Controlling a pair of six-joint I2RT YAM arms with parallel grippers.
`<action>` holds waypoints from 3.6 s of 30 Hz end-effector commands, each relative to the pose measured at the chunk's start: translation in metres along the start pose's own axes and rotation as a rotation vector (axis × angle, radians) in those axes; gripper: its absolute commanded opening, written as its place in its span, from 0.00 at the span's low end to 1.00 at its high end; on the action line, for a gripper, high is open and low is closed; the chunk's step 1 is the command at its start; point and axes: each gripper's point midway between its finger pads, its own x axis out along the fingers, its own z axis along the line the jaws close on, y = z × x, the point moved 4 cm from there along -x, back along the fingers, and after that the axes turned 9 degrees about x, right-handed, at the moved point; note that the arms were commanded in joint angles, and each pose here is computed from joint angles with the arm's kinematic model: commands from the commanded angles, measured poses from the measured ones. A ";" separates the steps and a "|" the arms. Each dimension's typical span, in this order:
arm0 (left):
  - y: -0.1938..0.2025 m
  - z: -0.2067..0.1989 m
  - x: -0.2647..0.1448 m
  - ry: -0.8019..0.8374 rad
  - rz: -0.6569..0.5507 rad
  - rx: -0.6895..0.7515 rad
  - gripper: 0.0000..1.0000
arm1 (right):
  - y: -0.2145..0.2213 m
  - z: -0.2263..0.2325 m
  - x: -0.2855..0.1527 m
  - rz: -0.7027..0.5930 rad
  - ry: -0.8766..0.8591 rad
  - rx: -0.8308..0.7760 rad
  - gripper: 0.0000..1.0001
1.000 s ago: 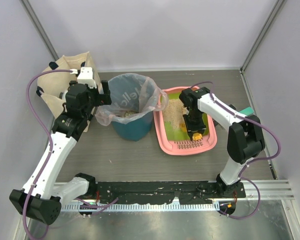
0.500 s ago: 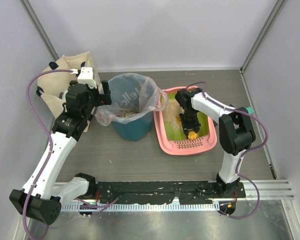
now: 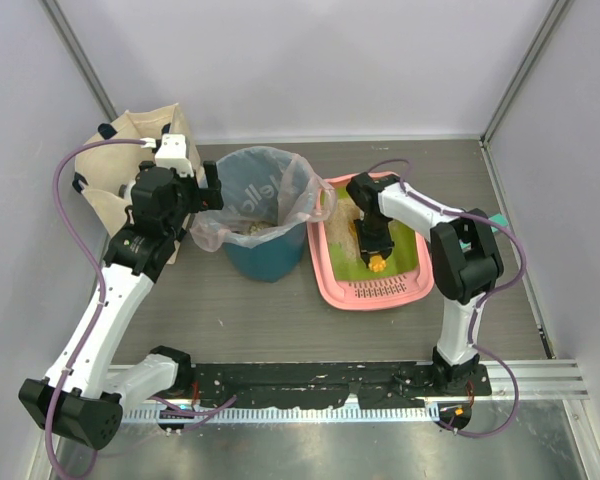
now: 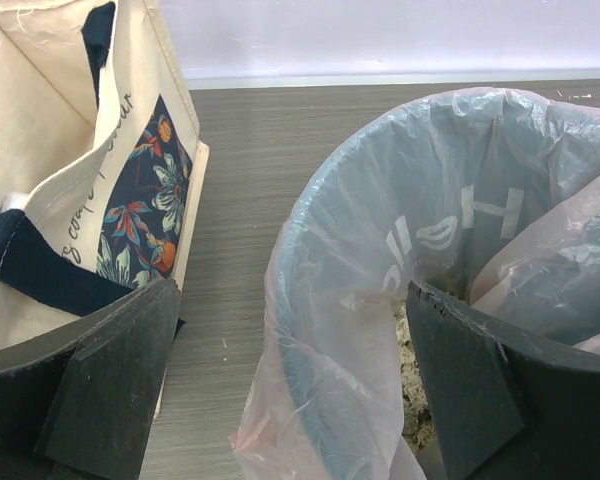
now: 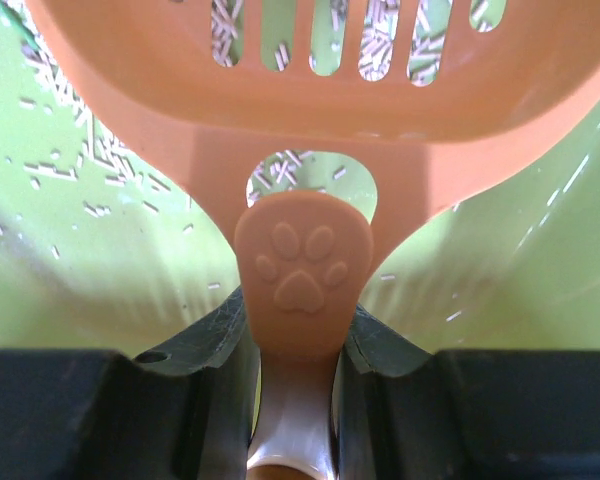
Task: Clean the litter box
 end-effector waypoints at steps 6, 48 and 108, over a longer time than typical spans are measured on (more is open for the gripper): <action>-0.017 -0.001 -0.007 0.013 -0.069 0.002 1.00 | -0.026 0.006 0.007 -0.114 -0.009 0.056 0.01; -0.018 -0.007 -0.008 0.040 -0.076 0.000 1.00 | -0.058 -0.002 0.044 -0.450 0.002 0.055 0.01; -0.018 -0.014 -0.011 0.086 -0.121 -0.015 1.00 | -0.011 -0.019 -0.049 -0.881 -0.327 0.017 0.01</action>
